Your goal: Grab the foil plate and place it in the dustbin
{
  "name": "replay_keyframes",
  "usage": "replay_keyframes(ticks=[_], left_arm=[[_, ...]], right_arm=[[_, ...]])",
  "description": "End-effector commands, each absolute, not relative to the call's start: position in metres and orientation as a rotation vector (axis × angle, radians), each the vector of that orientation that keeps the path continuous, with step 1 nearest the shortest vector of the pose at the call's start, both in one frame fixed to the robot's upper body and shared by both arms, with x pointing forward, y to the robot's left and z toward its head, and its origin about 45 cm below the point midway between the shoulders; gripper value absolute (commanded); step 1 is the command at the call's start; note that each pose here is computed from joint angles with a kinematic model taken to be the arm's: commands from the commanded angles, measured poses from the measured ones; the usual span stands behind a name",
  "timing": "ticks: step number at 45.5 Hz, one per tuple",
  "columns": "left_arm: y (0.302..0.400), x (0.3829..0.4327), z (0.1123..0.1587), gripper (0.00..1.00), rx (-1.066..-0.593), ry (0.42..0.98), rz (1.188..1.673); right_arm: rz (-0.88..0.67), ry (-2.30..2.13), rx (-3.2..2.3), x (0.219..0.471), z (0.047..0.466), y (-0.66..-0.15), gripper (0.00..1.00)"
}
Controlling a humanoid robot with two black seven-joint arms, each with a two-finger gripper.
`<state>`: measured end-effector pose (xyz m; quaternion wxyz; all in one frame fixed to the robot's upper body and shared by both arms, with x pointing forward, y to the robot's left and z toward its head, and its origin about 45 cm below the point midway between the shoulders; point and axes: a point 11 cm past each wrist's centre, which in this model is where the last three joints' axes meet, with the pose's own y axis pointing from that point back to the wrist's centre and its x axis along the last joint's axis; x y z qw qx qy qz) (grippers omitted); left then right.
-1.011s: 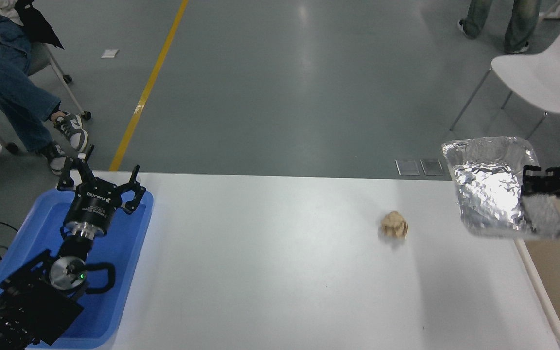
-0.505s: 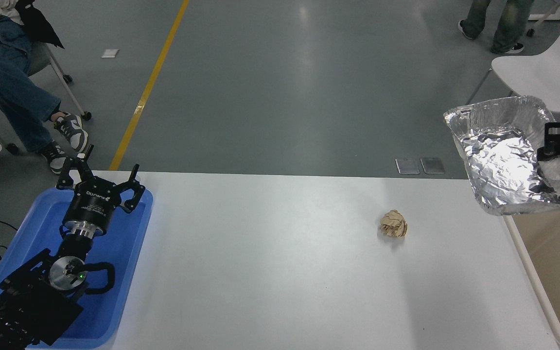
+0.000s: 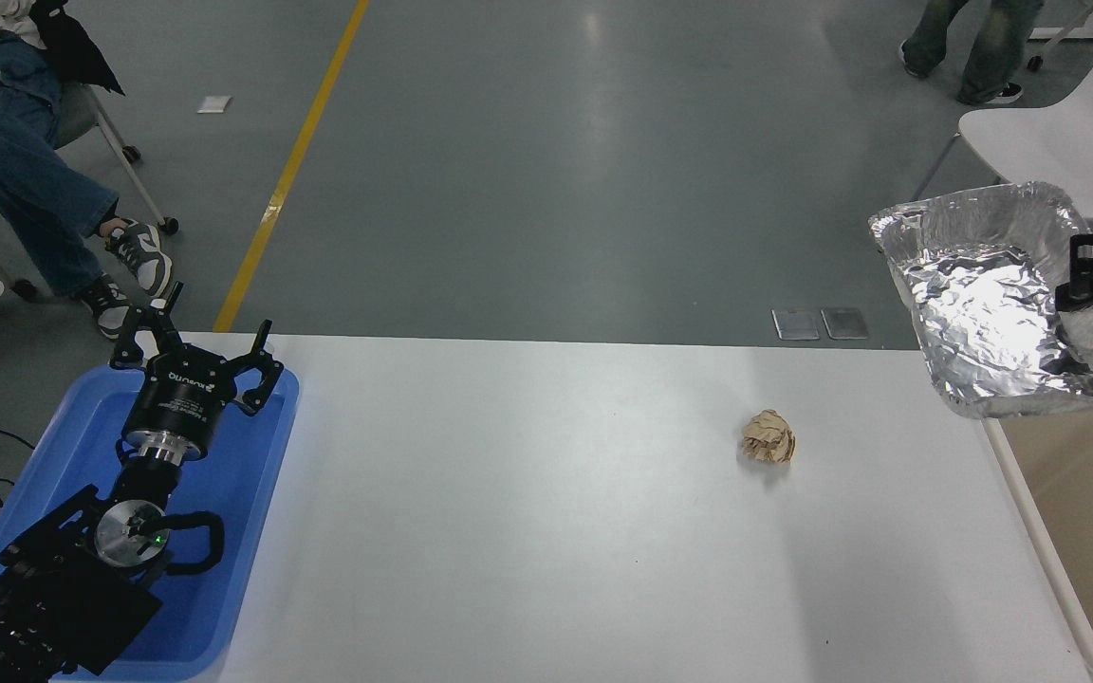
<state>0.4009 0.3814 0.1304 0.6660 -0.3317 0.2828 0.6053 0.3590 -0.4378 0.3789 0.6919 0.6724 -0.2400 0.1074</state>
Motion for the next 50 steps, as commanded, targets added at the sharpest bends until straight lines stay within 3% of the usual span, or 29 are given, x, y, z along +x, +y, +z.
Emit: replay_keyframes(ticks=[1,14,27,50], left_arm=[[0.3817,0.4008,0.1303,1.0,-0.749,0.638,1.368],[0.3813,0.401,0.1306,1.0,-0.749,0.638,1.366],[0.3817,0.4008,0.1303,1.0,-0.749,0.638,1.368],[0.3816,0.4008,0.1304,1.0,-0.749,0.638,1.366]], right_arm=[[0.204,-0.616,1.384,0.368,0.357,-0.488,0.0],[0.143,-0.815,1.204,0.372,0.309,-0.579,0.0],[0.119,-0.942,1.048,0.34,0.255,-0.638,0.0],[0.145,-1.014,0.97,0.298,0.128,-0.62,0.0]])
